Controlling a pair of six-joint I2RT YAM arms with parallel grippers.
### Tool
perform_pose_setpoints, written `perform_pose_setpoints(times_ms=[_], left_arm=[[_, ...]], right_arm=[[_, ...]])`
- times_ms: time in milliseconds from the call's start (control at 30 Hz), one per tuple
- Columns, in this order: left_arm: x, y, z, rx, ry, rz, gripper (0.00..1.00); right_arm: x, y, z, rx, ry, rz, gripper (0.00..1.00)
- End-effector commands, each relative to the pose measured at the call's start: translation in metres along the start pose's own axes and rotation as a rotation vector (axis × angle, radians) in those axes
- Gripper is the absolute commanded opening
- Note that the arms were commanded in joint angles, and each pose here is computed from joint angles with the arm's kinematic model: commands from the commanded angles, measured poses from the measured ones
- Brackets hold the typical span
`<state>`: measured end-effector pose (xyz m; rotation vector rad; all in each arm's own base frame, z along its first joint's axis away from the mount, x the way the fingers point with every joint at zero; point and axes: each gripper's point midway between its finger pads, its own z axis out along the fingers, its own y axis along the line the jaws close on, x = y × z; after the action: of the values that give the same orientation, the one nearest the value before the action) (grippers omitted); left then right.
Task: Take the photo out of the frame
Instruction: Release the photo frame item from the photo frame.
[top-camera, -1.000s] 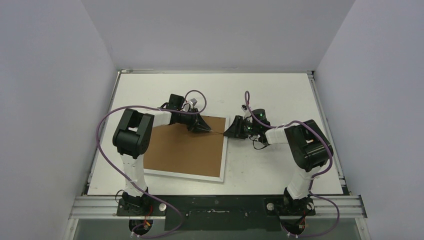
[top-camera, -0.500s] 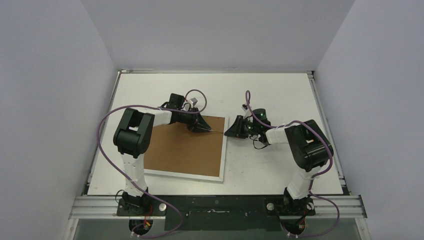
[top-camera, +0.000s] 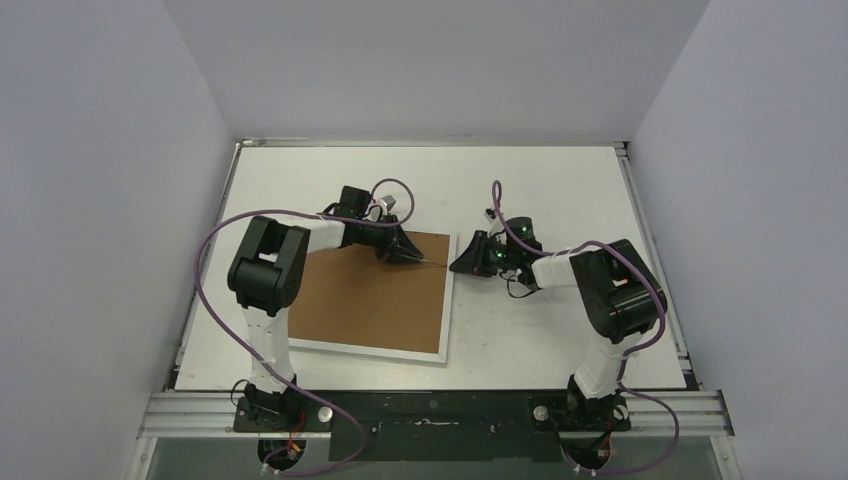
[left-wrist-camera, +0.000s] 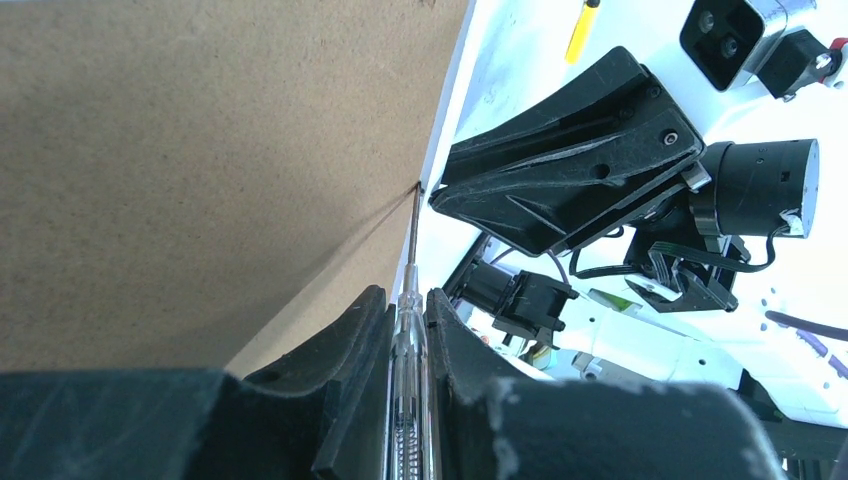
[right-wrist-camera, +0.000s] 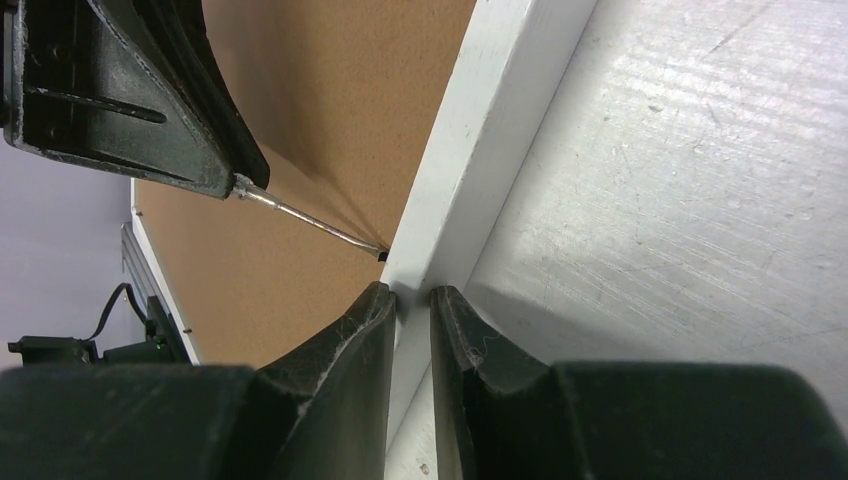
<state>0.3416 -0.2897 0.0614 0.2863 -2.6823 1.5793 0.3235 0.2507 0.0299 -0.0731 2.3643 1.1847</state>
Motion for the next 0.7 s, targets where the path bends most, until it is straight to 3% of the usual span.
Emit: perform_pose_setpoints(times_ms=[0, 667], left_arm=[[0.013, -0.030, 0.019, 0.019, 0.009, 0.089, 0.00], [0.058, -0.102, 0.049, -0.073, -0.018, 0.201, 0.00]], right_arm=[[-0.008, 0.014, 0.007, -0.051, -0.016, -0.052, 0.12], [-0.006, 0.020, 0.009, -0.050, -0.013, -0.065, 0.09]])
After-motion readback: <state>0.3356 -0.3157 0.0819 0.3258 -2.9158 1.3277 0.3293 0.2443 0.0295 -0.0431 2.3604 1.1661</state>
